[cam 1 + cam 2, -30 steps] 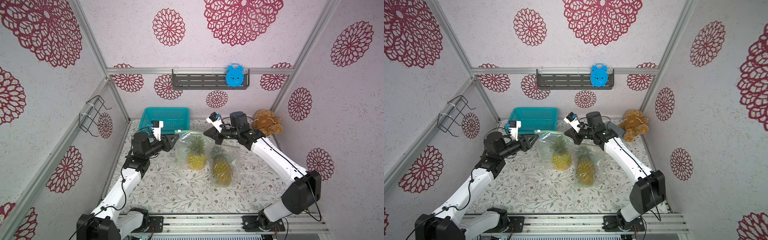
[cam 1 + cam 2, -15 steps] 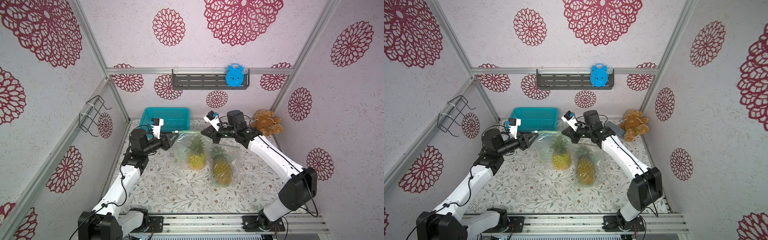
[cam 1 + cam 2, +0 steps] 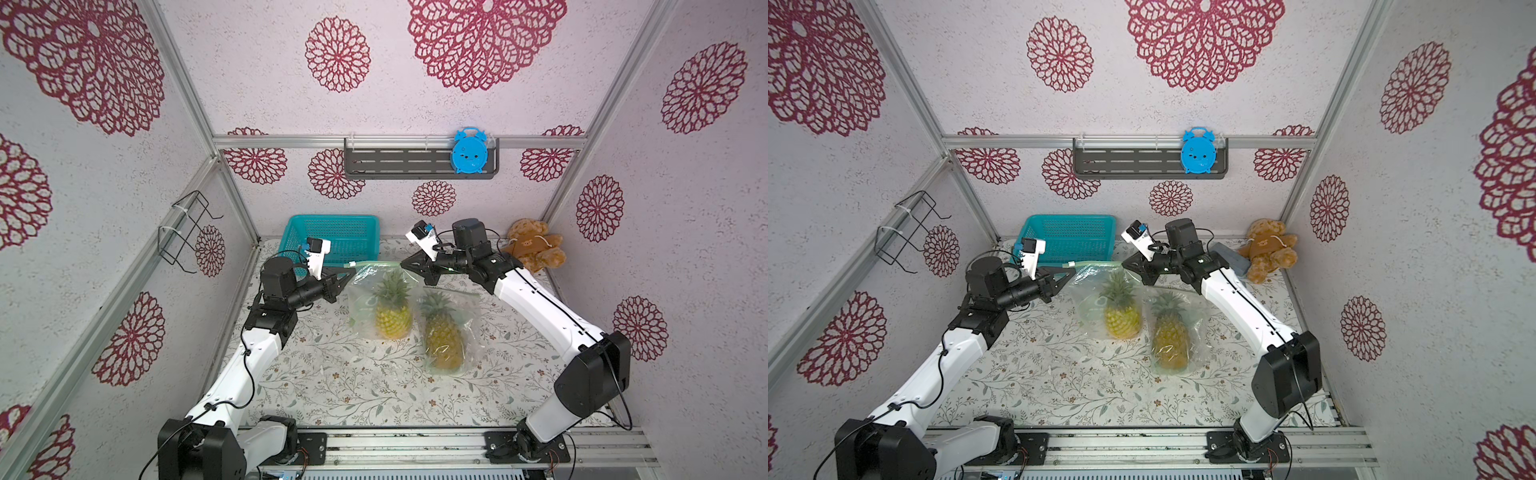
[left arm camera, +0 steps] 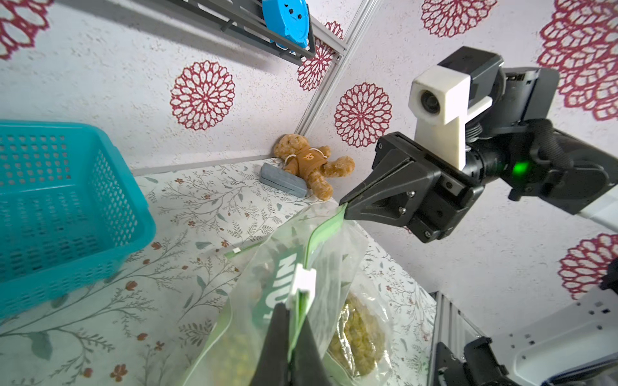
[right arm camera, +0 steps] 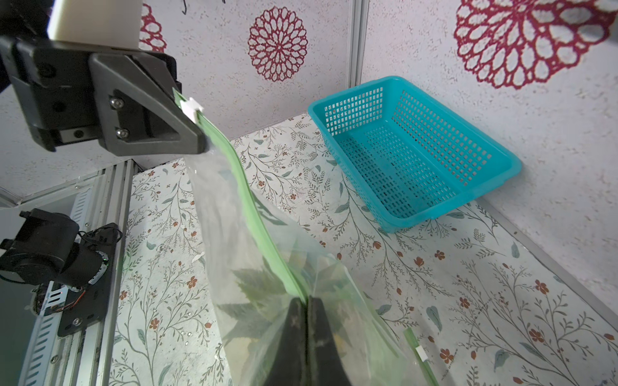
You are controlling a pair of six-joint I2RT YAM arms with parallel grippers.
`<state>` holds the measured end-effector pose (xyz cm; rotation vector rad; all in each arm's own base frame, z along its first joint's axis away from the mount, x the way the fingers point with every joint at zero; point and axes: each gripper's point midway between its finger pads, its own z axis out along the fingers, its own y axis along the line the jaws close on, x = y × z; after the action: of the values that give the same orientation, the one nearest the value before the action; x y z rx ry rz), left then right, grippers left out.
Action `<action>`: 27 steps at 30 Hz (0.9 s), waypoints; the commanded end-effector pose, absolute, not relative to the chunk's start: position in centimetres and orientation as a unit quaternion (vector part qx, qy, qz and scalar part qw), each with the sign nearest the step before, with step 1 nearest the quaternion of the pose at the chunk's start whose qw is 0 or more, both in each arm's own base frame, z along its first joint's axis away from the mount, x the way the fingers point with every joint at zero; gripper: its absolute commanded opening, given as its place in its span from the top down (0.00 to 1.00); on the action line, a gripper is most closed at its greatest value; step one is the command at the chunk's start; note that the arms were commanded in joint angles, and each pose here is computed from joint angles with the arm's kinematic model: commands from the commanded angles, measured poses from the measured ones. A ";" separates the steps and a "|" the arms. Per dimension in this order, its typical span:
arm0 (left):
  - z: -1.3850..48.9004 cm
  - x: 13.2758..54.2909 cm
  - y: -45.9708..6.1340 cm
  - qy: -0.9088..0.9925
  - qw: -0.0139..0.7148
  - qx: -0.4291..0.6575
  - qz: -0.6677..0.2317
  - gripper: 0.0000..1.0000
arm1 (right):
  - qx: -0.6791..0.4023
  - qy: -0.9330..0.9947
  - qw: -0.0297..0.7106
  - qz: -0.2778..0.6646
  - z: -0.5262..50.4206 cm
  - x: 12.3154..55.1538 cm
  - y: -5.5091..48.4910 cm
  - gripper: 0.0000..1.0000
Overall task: Open the zip-top bag and take out the pineapple
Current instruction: Unzip the zipper on the zipper food storage bag.
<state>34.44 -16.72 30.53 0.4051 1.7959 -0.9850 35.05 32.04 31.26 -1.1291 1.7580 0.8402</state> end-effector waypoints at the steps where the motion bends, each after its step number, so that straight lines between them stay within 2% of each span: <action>1: 31.0 34.6 -16.7 0.742 0.503 0.177 -0.406 1.00 | -0.466 0.668 0.456 0.359 34.6 34.2 33.0 0.92; 8: 31.0 34.5 -17.0 0.744 0.493 0.182 -0.411 1.00 | -0.493 0.630 0.463 0.382 36.3 33.1 35.3 0.68; 14: 31.2 34.3 -17.1 0.743 0.492 0.190 -0.413 1.00 | -0.524 0.601 0.454 0.397 36.8 32.4 38.1 0.56; 18: 31.2 34.2 -17.2 0.742 0.490 0.194 -0.415 1.00 | -0.545 0.585 0.434 0.415 36.9 31.9 40.1 0.51; 27: 31.4 33.8 -17.4 0.738 0.488 0.210 -0.416 1.00 | -0.569 0.574 0.395 0.437 36.2 31.6 43.1 0.50</action>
<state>33.85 -17.31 30.73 0.4727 1.8132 -1.0122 33.14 43.03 34.50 -1.3994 1.5143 1.0762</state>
